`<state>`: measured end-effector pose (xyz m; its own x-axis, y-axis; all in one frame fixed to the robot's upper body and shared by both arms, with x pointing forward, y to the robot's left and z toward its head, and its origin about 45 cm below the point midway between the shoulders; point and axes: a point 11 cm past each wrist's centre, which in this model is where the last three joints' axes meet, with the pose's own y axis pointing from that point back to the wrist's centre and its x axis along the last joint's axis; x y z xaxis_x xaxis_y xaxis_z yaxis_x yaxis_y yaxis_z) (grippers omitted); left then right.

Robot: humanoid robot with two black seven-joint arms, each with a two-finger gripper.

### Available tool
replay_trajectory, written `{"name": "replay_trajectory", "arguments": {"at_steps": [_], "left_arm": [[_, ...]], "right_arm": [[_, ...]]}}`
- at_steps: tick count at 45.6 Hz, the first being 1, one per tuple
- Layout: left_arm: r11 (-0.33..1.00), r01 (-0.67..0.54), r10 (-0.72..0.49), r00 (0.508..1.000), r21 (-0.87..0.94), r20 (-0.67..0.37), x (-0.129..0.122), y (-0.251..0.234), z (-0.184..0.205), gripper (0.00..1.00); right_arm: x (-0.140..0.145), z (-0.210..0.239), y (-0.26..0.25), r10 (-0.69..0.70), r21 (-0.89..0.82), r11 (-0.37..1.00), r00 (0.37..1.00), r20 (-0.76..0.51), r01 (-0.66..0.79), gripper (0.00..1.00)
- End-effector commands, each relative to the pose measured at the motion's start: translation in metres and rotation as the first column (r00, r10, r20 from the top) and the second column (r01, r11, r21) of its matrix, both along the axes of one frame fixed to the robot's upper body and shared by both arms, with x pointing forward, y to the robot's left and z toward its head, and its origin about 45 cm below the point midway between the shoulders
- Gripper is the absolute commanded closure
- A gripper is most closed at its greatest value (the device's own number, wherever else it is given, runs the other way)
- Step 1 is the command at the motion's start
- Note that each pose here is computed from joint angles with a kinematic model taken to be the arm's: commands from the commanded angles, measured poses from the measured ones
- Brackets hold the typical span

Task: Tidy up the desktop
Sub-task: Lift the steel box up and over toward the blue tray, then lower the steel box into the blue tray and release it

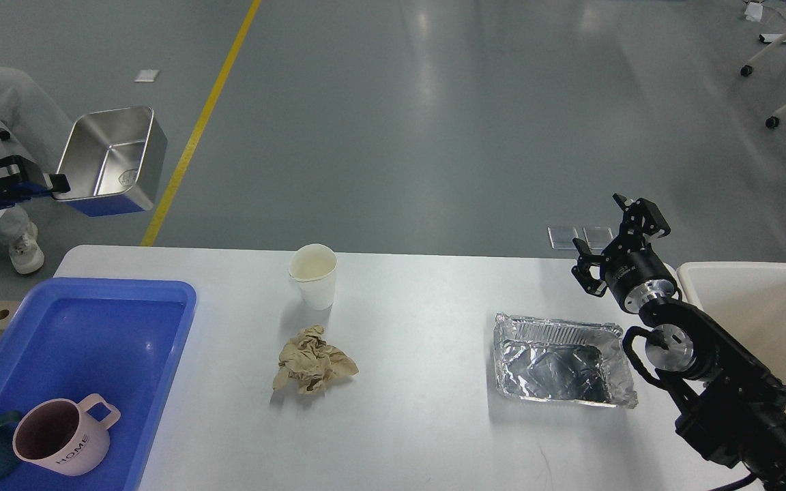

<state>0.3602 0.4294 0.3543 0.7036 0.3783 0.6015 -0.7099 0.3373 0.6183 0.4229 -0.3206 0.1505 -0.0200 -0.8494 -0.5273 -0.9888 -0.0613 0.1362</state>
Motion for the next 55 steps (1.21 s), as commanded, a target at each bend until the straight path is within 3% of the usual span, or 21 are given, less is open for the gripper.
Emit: {"name": "replay_trajectory", "arguments": {"at_steps": [1, 9, 13, 20, 35, 43, 55], "left_arm": [[1.000, -0.008, 0.008, 1.000, 0.010, 0.003, -0.004, 0.005, 0.007, 0.99], [0.999, -0.031, 0.031, 0.999, 0.012, -0.029, -0.005, 0.007, -0.013, 0.99], [0.995, -0.093, 0.094, 0.993, 0.019, -0.065, -0.011, 0.014, -0.056, 0.99], [0.982, -0.185, 0.189, 0.976, 0.042, -0.108, -0.024, 0.034, -0.099, 0.99], [0.911, -0.390, 0.410, 0.890, 0.132, -0.201, -0.068, 0.095, -0.176, 0.99], [0.884, -0.447, 0.467, 0.849, 0.137, -0.245, -0.076, 0.100, -0.212, 0.99], [0.881, -0.457, 0.473, 0.842, 0.123, -0.260, -0.074, 0.086, -0.237, 0.98]], "right_arm": [[0.000, 0.000, 0.000, -0.001, 0.000, 1.000, 1.000, 0.000, 0.001, 0.00], [0.000, 0.000, 0.002, 0.002, 0.003, 1.000, 1.000, -0.001, -0.002, 0.00], [0.000, -0.001, 0.003, 0.003, 0.002, 1.000, 1.000, -0.003, -0.003, 0.00], [-0.001, -0.003, 0.001, 0.000, 0.000, 1.000, 1.000, -0.007, 0.000, 0.00], [-0.002, -0.004, 0.000, -0.001, -0.003, 1.000, 1.000, -0.009, 0.001, 0.00], [-0.004, -0.006, 0.000, -0.002, -0.003, 1.000, 1.000, -0.014, 0.002, 0.00], [-0.005, -0.008, -0.002, -0.003, -0.006, 1.000, 1.000, -0.018, 0.003, 0.00]]}}
